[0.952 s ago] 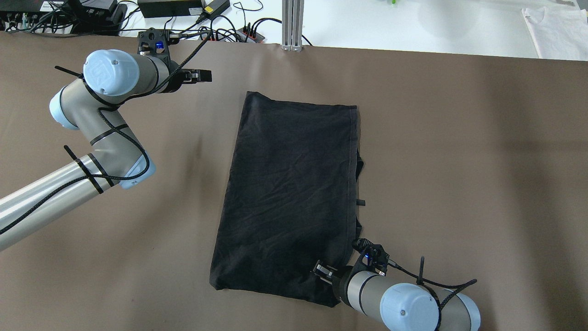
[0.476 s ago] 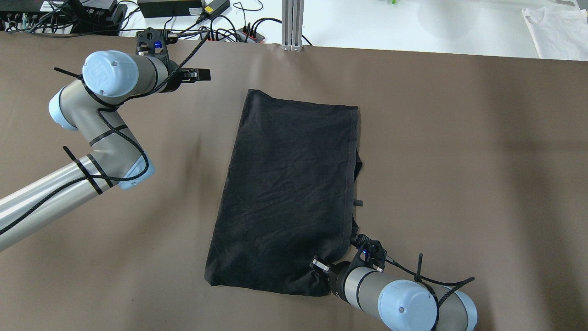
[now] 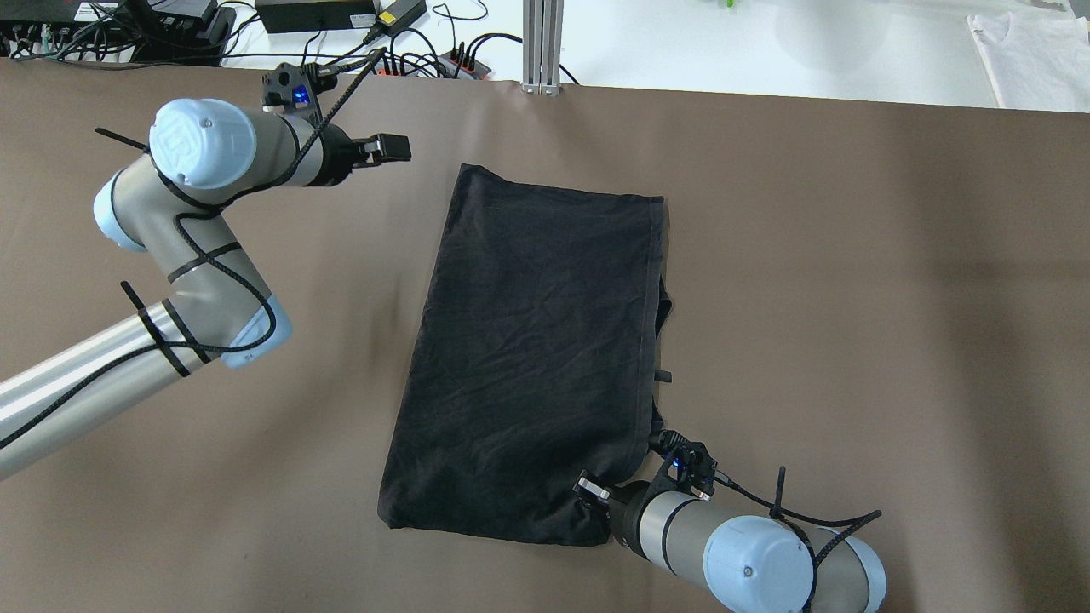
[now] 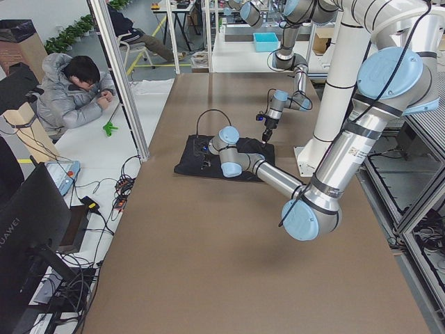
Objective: Fold clothes
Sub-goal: 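Lower the left gripper to the other near corner and grasp it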
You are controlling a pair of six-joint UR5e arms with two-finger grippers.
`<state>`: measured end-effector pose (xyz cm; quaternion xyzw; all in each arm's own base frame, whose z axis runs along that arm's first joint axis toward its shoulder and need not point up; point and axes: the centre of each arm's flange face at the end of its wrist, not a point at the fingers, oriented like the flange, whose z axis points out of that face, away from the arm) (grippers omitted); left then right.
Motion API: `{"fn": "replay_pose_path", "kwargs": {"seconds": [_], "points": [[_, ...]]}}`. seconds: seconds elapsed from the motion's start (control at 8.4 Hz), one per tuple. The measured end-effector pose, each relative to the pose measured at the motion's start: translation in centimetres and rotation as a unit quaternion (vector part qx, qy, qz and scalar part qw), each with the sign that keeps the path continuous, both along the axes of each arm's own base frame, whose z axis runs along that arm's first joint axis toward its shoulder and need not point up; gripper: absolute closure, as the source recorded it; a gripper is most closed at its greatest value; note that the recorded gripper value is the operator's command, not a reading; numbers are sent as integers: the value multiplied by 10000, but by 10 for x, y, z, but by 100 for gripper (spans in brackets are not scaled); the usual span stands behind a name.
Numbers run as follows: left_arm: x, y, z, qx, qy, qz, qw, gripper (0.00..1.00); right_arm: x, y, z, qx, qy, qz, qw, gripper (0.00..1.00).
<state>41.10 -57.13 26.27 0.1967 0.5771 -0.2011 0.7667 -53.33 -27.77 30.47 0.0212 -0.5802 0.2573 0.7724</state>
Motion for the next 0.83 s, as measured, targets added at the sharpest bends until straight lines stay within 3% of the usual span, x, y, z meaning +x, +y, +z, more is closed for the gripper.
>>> {"fn": "replay_pose_path", "kwargs": {"seconds": [0.12, 0.36, 0.6, 0.83], "points": [[7, 40, -7, -173, 366, 79, 9992, 0, 2, 0, -2, 19, -17, -12, 10000, 100], [26, 128, -1, -361, 693, 112, 9969, 0, 4, 1, -3, 29, -30, -32, 10000, 100], [45, 208, 14, -547, 806, 129, 9952, 0, 6, 2, -6, 43, -58, -23, 10000, 100], [65, 254, 29, -701, 782, 137, 9944, 0, 7, 2, -7, 74, -68, -19, 9999, 100]]}}
